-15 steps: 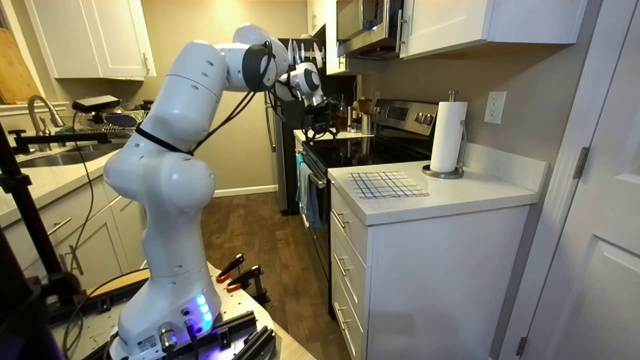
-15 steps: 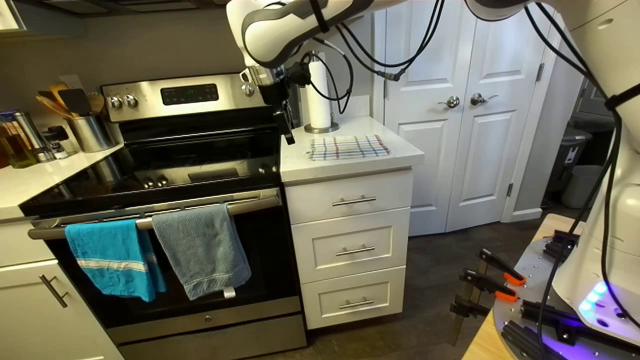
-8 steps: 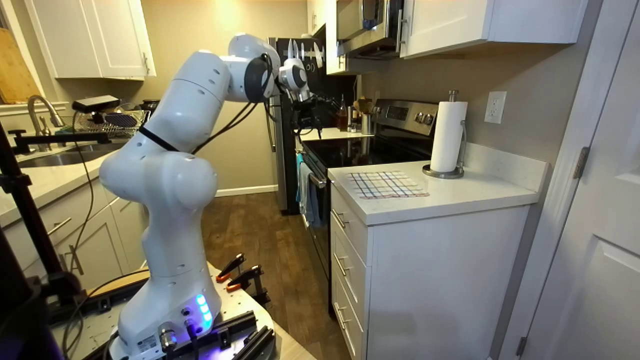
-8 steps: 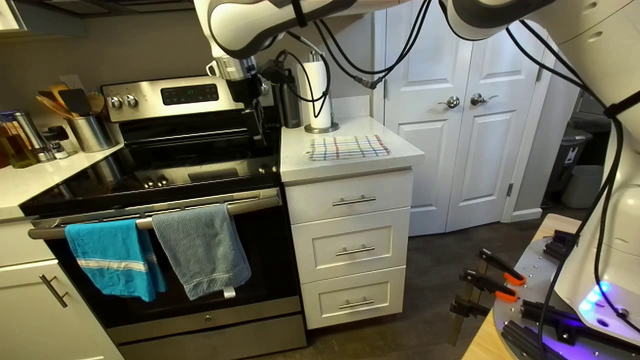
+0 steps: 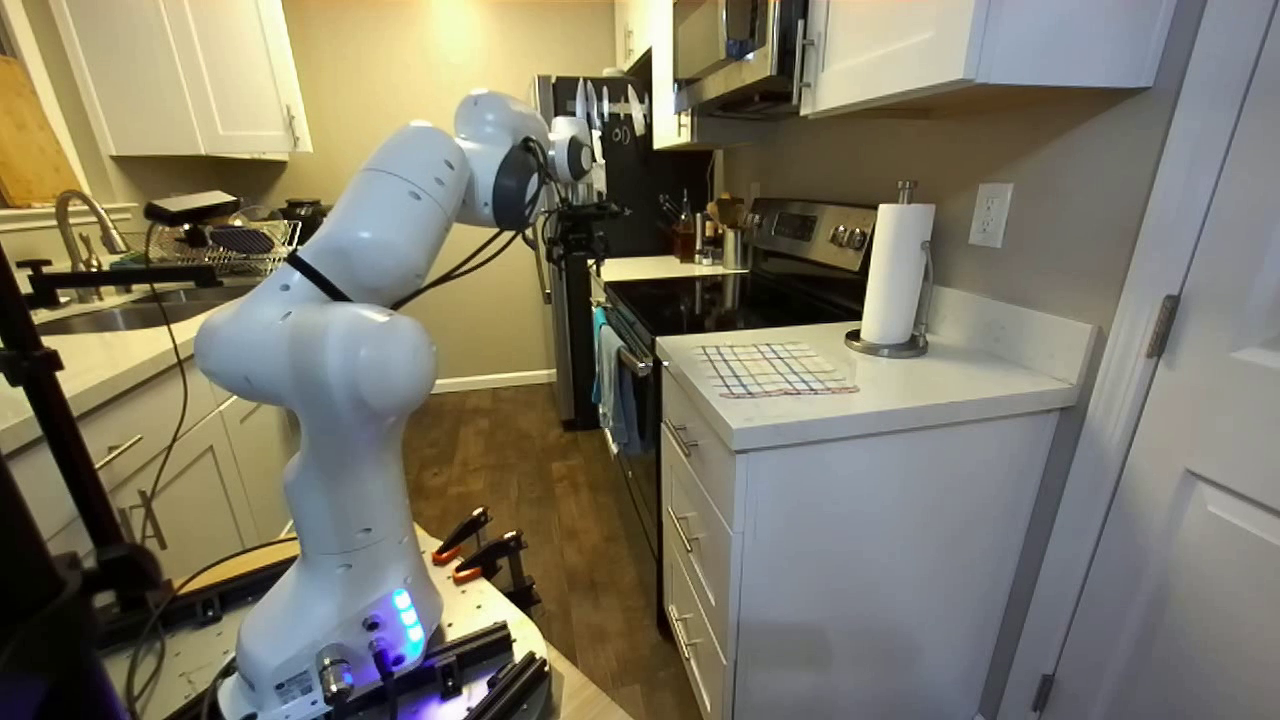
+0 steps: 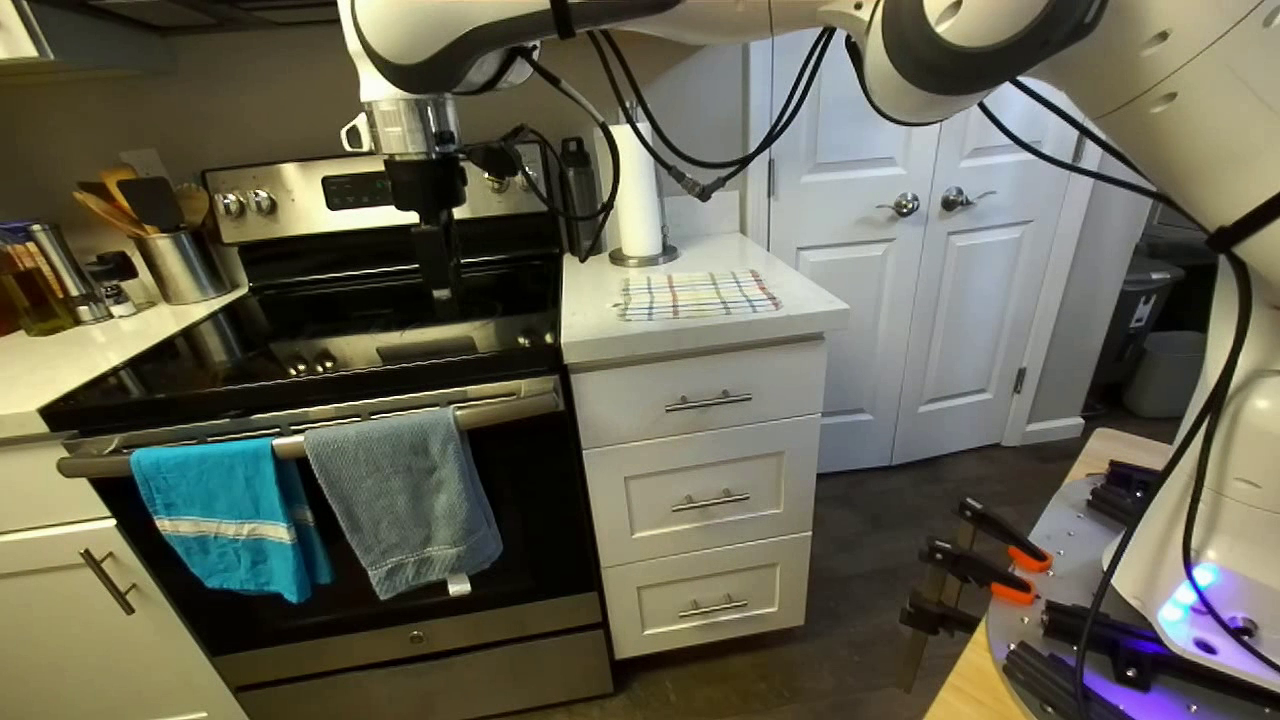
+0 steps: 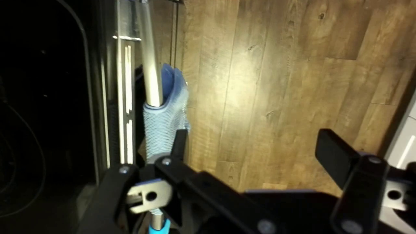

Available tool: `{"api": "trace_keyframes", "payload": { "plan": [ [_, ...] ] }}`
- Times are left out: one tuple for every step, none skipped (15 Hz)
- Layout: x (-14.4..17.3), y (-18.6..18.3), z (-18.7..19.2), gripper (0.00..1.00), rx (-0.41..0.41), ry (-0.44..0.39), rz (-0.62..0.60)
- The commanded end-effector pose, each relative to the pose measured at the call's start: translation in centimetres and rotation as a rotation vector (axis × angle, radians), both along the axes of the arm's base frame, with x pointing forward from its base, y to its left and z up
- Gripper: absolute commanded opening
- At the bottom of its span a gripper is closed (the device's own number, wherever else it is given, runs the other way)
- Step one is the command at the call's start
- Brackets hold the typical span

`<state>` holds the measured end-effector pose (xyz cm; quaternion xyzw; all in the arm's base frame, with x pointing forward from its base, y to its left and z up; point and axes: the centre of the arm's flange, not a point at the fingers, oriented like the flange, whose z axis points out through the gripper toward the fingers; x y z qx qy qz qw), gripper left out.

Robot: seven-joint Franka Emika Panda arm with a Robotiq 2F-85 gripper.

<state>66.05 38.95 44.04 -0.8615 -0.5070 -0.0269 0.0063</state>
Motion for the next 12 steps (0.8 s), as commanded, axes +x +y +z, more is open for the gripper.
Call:
{"api": "trace_keyframes", "payload": {
  "plan": [
    [0.3, 2.1, -0.6, 1.0, 0.056, 0.104, 0.08],
    [0.0, 2.5, -1.1, 1.0, 0.072, 0.124, 0.085],
    [-0.4, 2.9, -1.8, 1.0, 0.089, 0.142, 0.097],
    [-0.6, 3.3, -2.4, 1.0, 0.101, 0.162, 0.106],
    [-1.0, 3.6, -3.2, 1.0, 0.11, 0.179, 0.114],
    [-1.3, 3.9, -4.0, 1.0, 0.117, 0.197, 0.121],
    [-1.7, 4.2, -5.0, 1.0, 0.116, 0.221, 0.125],
    [-2.0, 4.3, -6.0, 1.0, 0.113, 0.25, 0.123],
    [-2.3, 4.4, -6.8, 1.0, 0.112, 0.282, 0.125],
    [-2.7, 4.5, -7.6, 1.0, 0.104, 0.313, 0.12],
    [-3.2, 4.6, -8.4, 1.0, 0.092, 0.348, 0.116],
    [-3.6, 4.6, -8.9, 1.0, 0.085, 0.376, 0.115]
  ]
}}
